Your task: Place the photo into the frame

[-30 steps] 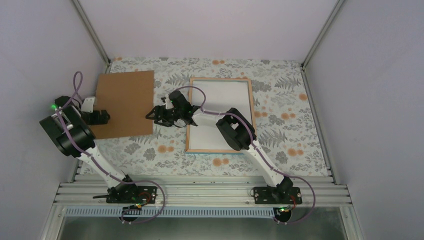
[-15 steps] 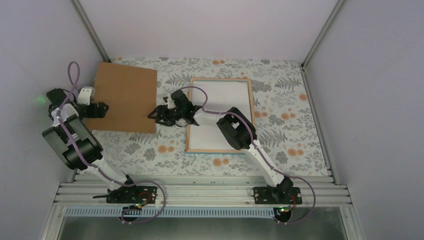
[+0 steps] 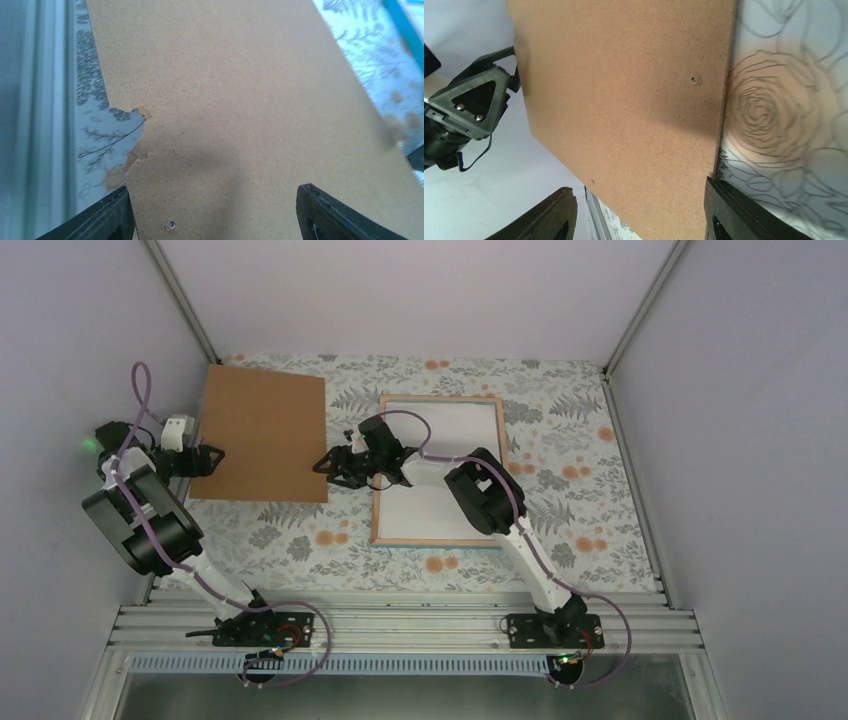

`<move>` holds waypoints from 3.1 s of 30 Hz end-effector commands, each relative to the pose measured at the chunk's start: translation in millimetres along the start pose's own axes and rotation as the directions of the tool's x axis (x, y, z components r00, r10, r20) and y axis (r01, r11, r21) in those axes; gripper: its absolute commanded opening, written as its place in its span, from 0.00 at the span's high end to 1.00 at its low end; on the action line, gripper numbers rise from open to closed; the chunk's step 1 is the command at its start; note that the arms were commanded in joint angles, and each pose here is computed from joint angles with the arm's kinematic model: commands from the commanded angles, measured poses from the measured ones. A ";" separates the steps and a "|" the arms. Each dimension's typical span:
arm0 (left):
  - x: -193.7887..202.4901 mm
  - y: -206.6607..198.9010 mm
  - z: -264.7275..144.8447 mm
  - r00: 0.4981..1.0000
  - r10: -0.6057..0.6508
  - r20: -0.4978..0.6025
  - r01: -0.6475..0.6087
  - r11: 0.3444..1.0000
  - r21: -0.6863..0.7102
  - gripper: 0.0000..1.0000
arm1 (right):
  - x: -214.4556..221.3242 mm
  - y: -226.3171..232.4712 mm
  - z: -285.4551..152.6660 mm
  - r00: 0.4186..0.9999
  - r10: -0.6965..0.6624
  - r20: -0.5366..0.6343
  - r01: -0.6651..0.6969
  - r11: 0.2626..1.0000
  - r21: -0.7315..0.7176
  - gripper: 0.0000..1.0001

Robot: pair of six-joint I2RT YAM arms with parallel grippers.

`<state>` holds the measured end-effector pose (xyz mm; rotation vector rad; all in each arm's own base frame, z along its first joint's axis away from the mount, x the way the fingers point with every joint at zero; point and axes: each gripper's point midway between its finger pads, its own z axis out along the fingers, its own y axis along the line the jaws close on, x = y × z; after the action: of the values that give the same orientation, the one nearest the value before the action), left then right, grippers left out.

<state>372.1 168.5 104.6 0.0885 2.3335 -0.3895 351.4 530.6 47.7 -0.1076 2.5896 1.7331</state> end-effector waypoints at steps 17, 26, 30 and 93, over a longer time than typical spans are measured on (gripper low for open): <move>-21.6 -80.8 -15.0 0.972 -0.233 0.042 0.194 0.887 0.418 0.51 | 0.4 -23.5 -3.6 1.000 -0.014 0.025 0.012 0.997 0.076 0.36; -41.4 -82.3 -32.7 0.958 -0.277 0.071 0.233 0.900 0.368 0.74 | -11.5 12.4 -11.7 0.989 -0.136 0.054 0.134 0.990 0.041 0.36; -61.2 -78.1 -47.8 0.951 -0.292 0.101 0.251 0.921 0.297 0.96 | -26.1 55.2 -29.8 0.951 -0.290 0.112 0.287 0.957 0.035 0.29; -164.6 -322.8 -267.6 0.891 -0.146 0.430 -0.299 0.524 0.797 0.98 | -49.0 229.4 -310.2 0.661 -0.527 0.534 0.729 0.621 -0.289 0.17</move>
<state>284.4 -31.8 432.9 0.4120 1.7328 -1.1262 407.5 321.7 353.2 -0.4792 1.6462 1.7454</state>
